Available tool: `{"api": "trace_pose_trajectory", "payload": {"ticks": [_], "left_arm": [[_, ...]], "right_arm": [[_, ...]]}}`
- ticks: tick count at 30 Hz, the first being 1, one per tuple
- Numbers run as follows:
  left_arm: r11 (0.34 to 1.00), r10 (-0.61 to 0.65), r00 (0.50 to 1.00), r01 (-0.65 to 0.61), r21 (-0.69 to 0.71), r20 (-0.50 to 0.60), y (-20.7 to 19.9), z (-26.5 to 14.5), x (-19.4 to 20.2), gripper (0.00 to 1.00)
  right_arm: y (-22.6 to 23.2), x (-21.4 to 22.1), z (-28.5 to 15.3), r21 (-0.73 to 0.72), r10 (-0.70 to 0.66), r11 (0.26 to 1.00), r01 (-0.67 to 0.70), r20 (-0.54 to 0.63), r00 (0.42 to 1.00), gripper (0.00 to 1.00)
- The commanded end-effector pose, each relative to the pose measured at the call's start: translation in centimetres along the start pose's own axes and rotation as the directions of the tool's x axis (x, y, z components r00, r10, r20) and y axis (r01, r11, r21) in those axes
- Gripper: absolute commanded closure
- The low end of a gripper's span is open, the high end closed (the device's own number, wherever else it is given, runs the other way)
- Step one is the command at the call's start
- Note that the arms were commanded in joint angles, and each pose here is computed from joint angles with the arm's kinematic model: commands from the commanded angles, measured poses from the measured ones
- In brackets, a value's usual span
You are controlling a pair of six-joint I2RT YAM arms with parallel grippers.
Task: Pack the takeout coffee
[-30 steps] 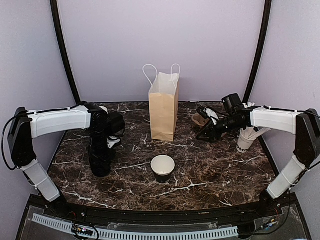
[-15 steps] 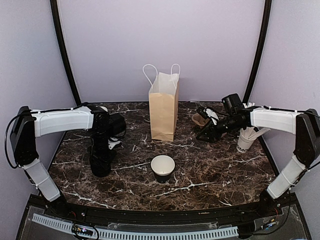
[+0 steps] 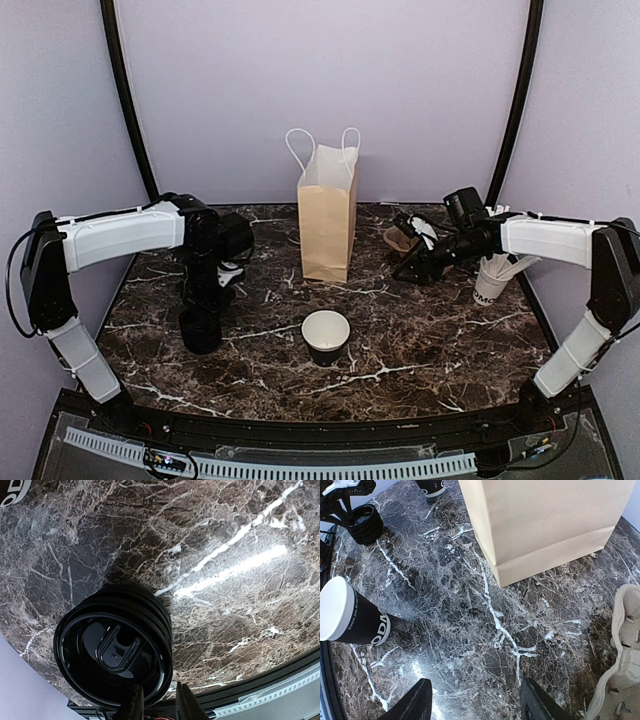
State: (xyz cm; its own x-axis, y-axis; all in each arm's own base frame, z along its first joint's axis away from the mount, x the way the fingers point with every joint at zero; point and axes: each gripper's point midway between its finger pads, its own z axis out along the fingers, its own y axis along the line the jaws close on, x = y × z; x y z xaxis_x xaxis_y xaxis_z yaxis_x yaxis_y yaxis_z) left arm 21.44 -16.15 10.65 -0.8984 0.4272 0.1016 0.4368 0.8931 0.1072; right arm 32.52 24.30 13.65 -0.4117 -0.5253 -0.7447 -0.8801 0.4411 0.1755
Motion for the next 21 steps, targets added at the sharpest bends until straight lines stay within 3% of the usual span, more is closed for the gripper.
{"api": "trace_pose_trajectory", "payload": {"ticks": [1,4,8,21], "left_arm": [[1.0,-0.017,1.0,0.017,-0.002,-0.001,0.5,-1.4,0.8,0.71],[1.0,-0.014,1.0,0.014,-0.003,-0.015,0.5,-0.7,1.1,0.6],[1.0,-0.012,0.999,0.011,-0.009,-0.045,0.4,0.5,1.3,0.56],[1.0,-0.009,0.995,0.007,-0.019,-0.099,0.7,2.4,1.6,0.62]], "right_arm": [[0.1,0.1,0.1,0.001,-0.015,1.0,0.015,0.0,1.0,0.39],[0.2,0.0,0.1,-0.001,-0.015,1.0,0.015,-0.001,1.0,0.39],[0.3,-0.1,0.0,0.0,-0.018,1.0,0.018,0.003,1.0,0.39],[0.4,-0.1,0.0,-0.004,-0.021,1.0,0.021,0.005,1.0,0.39]]}}
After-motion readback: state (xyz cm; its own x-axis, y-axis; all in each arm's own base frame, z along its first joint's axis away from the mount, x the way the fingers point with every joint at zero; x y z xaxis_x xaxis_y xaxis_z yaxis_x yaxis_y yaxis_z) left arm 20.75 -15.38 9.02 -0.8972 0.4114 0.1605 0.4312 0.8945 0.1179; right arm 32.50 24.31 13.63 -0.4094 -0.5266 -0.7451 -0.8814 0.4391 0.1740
